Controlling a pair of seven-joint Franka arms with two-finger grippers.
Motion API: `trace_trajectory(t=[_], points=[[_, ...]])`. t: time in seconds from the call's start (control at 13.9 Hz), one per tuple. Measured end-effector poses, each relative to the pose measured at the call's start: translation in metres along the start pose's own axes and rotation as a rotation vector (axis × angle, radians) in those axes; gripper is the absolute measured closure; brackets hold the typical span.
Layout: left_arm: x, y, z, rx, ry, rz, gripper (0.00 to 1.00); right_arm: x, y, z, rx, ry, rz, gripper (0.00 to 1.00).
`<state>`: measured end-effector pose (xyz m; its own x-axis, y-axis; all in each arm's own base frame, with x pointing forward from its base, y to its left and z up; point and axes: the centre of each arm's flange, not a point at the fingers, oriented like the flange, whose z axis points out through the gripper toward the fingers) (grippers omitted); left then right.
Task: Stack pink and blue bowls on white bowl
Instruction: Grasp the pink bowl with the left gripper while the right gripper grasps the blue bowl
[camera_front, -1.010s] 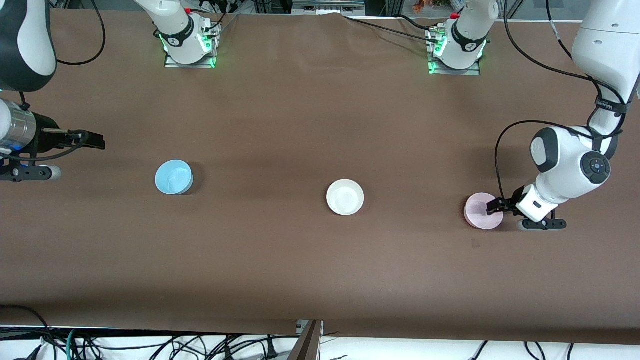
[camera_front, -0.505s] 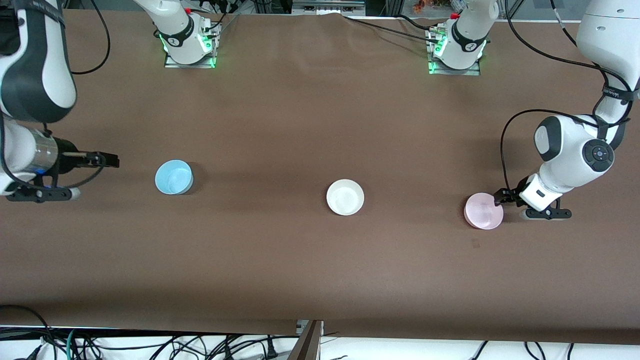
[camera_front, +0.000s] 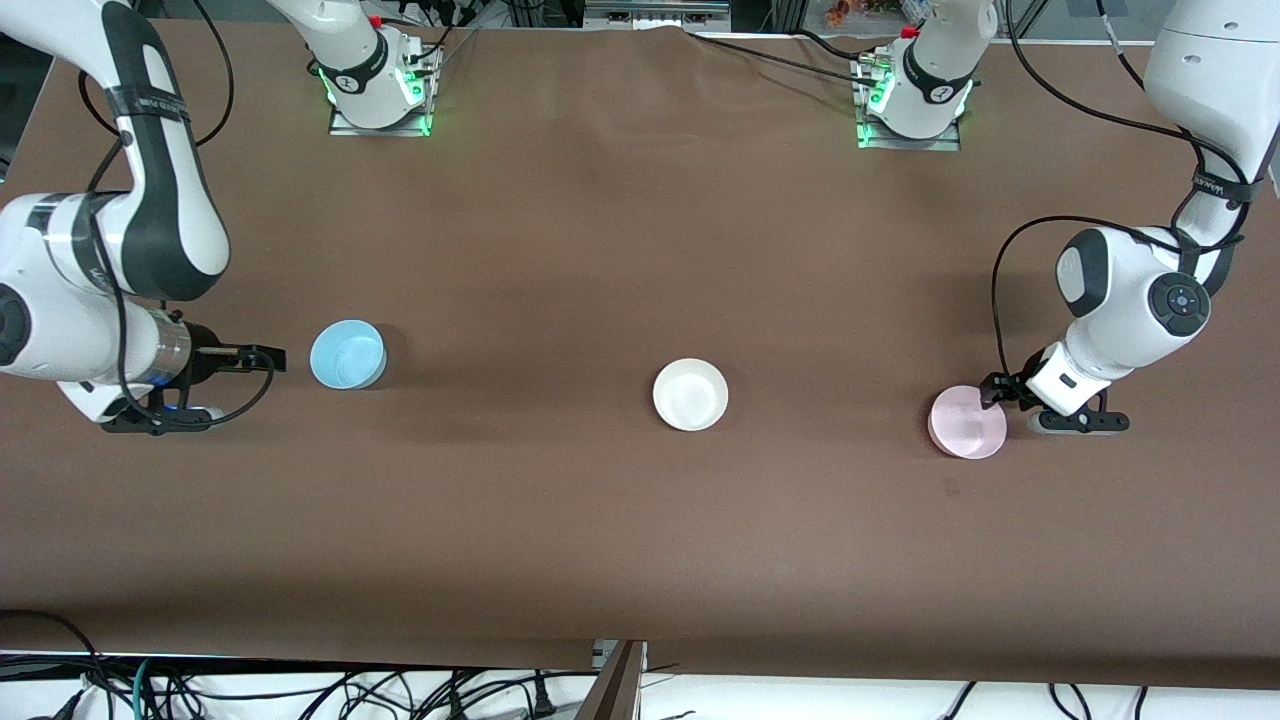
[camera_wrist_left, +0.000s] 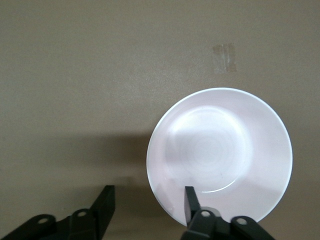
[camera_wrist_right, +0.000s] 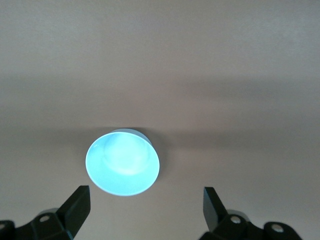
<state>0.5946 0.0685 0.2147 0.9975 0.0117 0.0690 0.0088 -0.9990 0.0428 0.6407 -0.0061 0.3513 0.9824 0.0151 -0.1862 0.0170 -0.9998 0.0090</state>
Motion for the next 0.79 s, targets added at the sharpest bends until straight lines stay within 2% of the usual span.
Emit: trace_trajectory(t=[0.22,0.36,0.43,0.51,0.65,0.72,0.79], points=[[0.000,0.001,0.000,-0.001,0.008,0.002,0.44,-0.003,0.003,0.032,0.014,0.020,0.012,0.00],[0.000,0.002,0.000,-0.001,0.010,0.002,0.57,-0.008,0.007,0.056,0.032,0.033,0.029,0.00],[0.000,0.002,0.000,-0.001,0.016,0.002,0.57,-0.010,0.009,0.068,0.036,0.036,0.035,0.00],[0.000,0.002,0.001,-0.001,0.020,0.002,0.63,-0.013,0.010,0.077,0.045,0.035,0.042,0.00],[-0.001,0.002,0.002,-0.002,0.020,0.003,0.68,-0.017,0.015,0.091,0.092,0.020,0.065,0.00],[-0.001,0.002,0.002,-0.002,0.020,0.003,0.74,-0.018,0.021,0.096,0.119,0.014,0.067,0.00],[-0.001,0.002,0.002,-0.002,0.021,0.003,0.85,-0.019,0.029,0.102,0.149,0.009,0.068,0.00]])
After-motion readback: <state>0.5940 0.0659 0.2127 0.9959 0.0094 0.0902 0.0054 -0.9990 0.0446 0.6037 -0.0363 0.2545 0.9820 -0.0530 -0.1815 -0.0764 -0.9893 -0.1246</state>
